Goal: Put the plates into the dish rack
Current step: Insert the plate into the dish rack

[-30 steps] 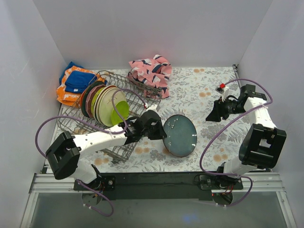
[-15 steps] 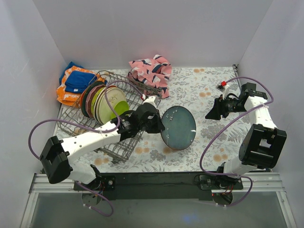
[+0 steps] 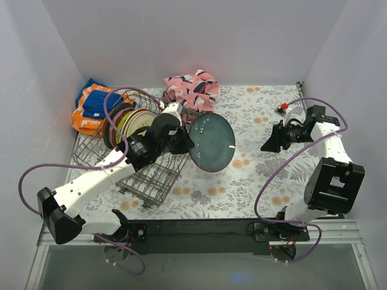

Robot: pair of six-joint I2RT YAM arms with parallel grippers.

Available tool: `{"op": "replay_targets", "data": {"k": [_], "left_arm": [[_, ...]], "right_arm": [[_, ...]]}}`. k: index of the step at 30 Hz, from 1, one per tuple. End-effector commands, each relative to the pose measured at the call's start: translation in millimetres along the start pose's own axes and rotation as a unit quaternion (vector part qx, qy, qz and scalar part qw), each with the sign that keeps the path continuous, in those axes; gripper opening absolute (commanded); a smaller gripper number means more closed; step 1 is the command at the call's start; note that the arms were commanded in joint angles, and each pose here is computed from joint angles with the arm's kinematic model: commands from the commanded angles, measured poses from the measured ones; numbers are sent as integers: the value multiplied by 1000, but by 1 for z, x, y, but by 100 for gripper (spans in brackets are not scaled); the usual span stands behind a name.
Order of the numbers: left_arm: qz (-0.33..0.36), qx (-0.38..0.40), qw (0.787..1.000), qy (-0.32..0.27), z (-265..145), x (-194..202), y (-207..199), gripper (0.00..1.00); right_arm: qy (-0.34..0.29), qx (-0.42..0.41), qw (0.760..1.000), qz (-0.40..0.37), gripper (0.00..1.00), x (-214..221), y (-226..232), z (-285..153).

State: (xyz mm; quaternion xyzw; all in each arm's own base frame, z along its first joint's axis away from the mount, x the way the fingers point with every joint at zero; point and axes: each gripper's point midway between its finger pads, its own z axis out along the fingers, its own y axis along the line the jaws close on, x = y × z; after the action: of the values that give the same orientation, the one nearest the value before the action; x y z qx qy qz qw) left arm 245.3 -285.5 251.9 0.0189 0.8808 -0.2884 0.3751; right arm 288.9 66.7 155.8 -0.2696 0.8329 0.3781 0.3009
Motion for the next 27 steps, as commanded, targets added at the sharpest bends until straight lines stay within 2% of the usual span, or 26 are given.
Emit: {"op": "replay_targets", "data": {"k": [1, 13, 27], "left_arm": [[-26, 62, 992, -107, -52, -70, -30, 0], [-19, 15, 988, -151, -83, -107, -2, 0], [-4, -45, 982, -182, -116, -125, 24, 0]], "right_arm": [[-10, -15, 1000, 7, 60, -5, 6, 2], [0, -13, 1000, 5, 60, -2, 5, 4], [6, -11, 1000, 7, 60, -1, 5, 6]]}}
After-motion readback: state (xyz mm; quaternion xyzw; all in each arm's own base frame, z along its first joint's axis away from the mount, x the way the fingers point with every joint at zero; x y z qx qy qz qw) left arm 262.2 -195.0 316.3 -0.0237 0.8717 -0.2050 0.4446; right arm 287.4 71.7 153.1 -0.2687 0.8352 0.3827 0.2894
